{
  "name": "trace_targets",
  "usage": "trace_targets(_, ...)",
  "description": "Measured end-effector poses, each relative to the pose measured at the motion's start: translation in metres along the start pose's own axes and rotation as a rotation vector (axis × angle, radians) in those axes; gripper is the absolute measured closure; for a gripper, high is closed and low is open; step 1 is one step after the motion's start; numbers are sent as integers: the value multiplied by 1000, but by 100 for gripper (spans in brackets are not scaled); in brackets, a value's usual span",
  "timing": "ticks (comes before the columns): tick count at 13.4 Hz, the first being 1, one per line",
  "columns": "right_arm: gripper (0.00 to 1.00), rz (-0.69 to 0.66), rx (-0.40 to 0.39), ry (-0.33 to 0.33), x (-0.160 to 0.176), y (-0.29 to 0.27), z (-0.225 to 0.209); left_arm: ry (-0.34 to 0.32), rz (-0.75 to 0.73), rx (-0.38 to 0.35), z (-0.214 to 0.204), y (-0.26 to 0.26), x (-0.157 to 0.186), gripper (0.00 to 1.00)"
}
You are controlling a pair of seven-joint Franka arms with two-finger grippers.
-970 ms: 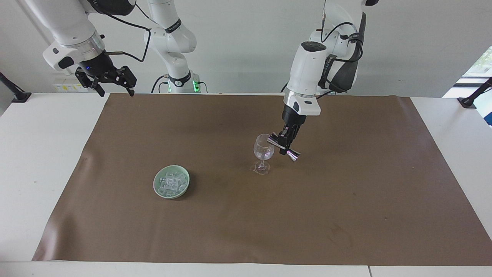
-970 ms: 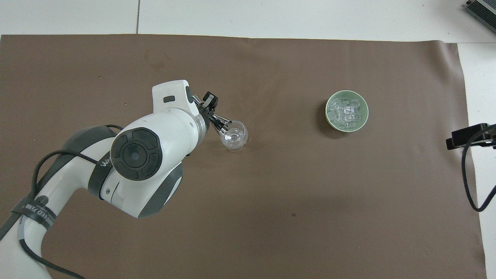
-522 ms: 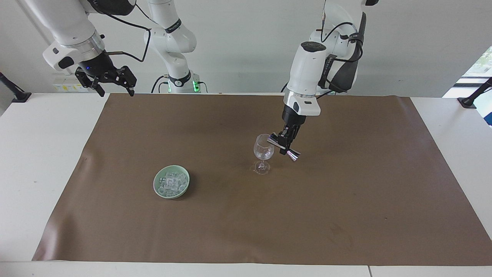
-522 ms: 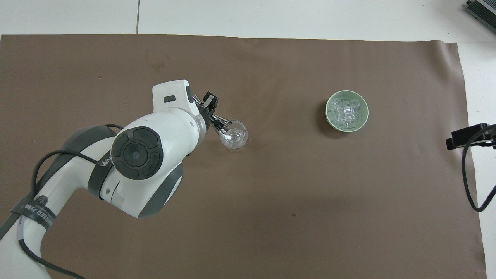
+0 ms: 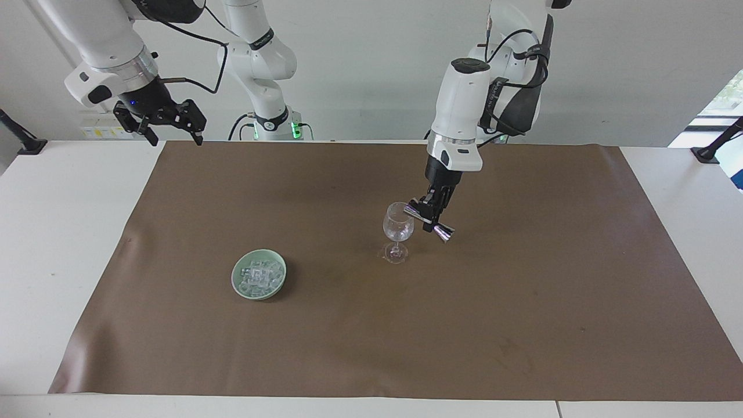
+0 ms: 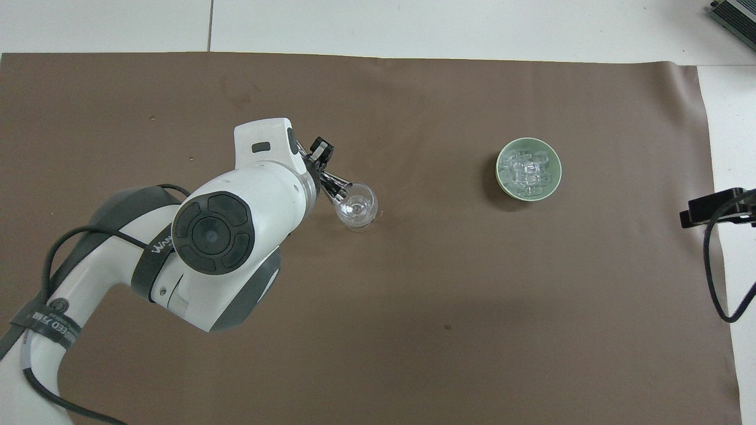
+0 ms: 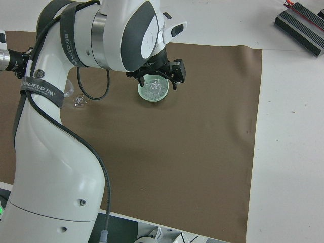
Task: Pour wine and add ice with both arms
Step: 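Rotate the silver cup further over the clear cup with the left gripper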
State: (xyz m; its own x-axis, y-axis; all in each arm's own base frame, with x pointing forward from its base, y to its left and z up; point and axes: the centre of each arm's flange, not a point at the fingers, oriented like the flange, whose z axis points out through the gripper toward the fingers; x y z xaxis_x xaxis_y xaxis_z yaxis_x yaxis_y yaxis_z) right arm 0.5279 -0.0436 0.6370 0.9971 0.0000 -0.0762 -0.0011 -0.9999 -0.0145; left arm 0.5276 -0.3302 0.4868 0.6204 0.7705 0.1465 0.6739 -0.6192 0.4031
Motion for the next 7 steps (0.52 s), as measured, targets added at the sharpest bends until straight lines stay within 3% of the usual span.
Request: trace_targets(7,0,0,0,0,0,0,0,-2,7,8,4,1,-3,79)
